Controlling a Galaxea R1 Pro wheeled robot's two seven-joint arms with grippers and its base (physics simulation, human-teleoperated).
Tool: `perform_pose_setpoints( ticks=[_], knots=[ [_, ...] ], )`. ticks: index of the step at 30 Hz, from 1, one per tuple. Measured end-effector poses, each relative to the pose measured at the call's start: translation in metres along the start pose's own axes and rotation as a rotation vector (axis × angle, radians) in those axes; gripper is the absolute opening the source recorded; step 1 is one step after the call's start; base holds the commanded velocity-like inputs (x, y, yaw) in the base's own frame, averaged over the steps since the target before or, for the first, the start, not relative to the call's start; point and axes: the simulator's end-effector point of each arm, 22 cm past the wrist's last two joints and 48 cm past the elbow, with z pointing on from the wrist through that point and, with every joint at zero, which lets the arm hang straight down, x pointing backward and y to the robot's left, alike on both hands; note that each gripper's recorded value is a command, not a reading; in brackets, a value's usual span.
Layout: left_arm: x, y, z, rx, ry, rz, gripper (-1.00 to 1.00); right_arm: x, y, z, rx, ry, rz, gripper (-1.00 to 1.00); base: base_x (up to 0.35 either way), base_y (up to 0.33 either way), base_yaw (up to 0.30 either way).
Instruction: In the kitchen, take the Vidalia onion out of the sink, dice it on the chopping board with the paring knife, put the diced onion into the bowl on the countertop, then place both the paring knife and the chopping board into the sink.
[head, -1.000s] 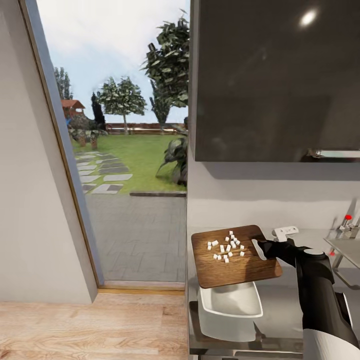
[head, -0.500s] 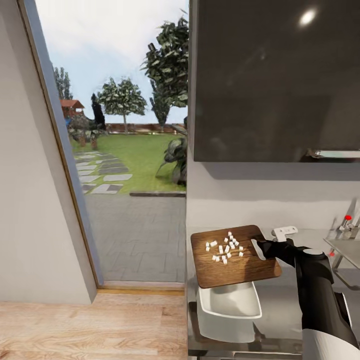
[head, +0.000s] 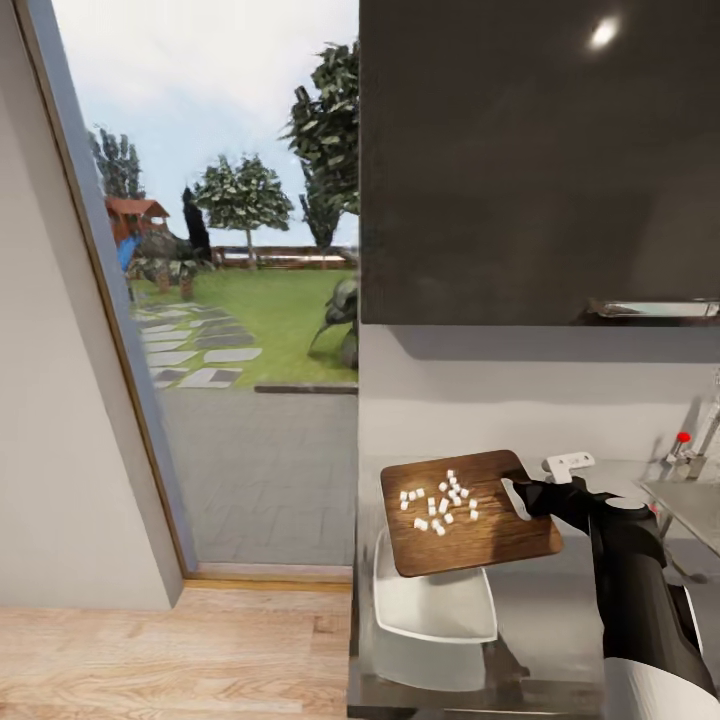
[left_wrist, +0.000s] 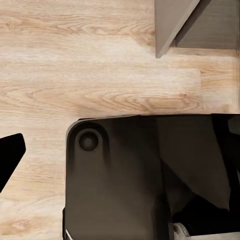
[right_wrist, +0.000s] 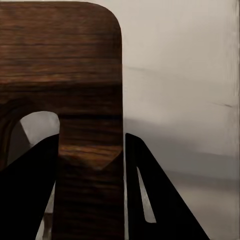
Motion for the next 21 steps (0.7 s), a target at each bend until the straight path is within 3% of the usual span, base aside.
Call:
perform_pose_setpoints(
  ticks=[8,21],
  knots=[
    [0.0,0.0005,0.0,-0.001,0.0,0.0,1.0,-0.0002,0.0003,0.0,0.0,-0.001,-0.001,-1.0,0.0,-0.303,0.0],
    [0.0,0.0006,0.0,-0.001,0.0,0.0,1.0,-0.0013,0.0005,0.0002,0.004,-0.001,-0.012,-1.0,0.0,-0.067,0.0]
  ],
)
